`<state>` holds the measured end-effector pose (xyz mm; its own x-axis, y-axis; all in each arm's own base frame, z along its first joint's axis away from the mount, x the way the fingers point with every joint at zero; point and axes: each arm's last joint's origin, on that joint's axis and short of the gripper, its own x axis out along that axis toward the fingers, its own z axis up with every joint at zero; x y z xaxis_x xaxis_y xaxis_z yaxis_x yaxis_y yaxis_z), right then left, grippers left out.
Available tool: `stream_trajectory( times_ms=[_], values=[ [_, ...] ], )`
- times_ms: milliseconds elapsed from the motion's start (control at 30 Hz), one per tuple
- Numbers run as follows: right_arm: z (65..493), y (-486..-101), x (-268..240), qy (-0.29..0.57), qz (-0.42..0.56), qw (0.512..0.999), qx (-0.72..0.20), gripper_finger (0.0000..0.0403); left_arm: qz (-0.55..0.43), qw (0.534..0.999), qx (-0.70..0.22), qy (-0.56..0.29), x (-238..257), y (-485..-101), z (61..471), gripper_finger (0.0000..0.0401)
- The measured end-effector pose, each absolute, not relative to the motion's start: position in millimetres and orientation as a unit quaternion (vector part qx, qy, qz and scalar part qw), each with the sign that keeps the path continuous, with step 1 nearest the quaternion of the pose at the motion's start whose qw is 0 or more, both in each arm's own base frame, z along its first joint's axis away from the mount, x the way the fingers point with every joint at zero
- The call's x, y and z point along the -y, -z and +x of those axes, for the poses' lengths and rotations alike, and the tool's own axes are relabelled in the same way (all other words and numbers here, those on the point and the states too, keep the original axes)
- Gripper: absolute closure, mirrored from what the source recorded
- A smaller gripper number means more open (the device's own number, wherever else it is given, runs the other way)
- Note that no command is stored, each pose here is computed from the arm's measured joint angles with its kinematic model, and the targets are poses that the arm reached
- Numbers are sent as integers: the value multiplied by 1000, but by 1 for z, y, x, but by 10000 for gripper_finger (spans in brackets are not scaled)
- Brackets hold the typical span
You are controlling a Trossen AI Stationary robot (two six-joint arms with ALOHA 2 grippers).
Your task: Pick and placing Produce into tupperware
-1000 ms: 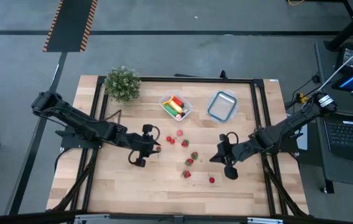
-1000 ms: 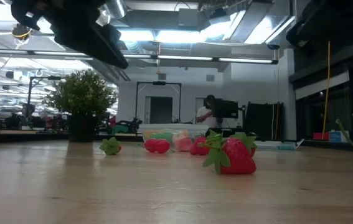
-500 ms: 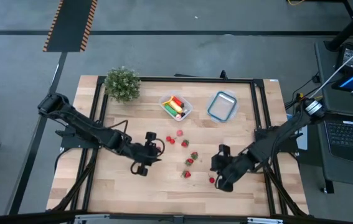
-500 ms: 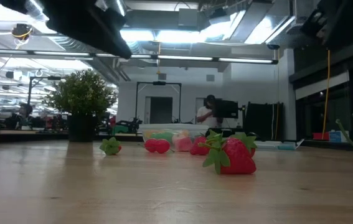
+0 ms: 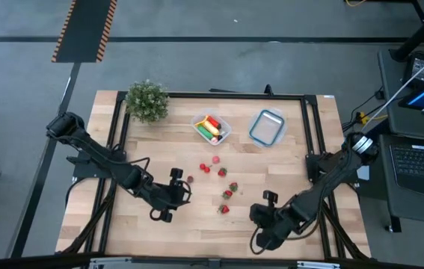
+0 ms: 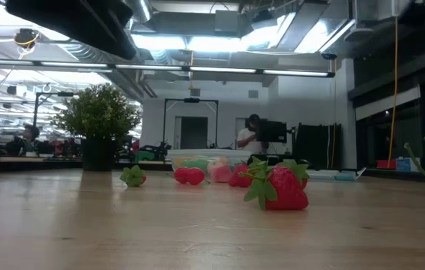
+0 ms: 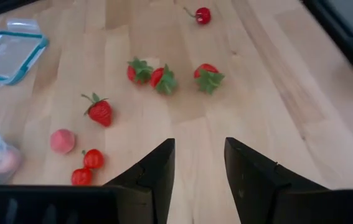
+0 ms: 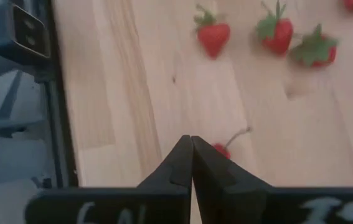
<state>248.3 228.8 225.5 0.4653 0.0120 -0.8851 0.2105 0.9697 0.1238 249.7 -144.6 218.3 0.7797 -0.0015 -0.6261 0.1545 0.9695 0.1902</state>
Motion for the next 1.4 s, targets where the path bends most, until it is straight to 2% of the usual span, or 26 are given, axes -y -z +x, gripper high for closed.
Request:
stream_trajectory(
  times_ms=[400,1033,1167,1400],
  values=[
    [250,-211,-234,108,159,823,-535,393,122,934,-333,45,147,-218,248,269],
    [255,-180,-235,156,143,798,-565,391,126,933,-333,45,146,-218,248,269],
    [256,-177,-236,156,143,795,-569,367,126,934,-333,44,146,-218,248,269],
    [256,-177,-236,155,146,796,-567,301,126,934,-333,44,146,-218,248,269]
  ],
)
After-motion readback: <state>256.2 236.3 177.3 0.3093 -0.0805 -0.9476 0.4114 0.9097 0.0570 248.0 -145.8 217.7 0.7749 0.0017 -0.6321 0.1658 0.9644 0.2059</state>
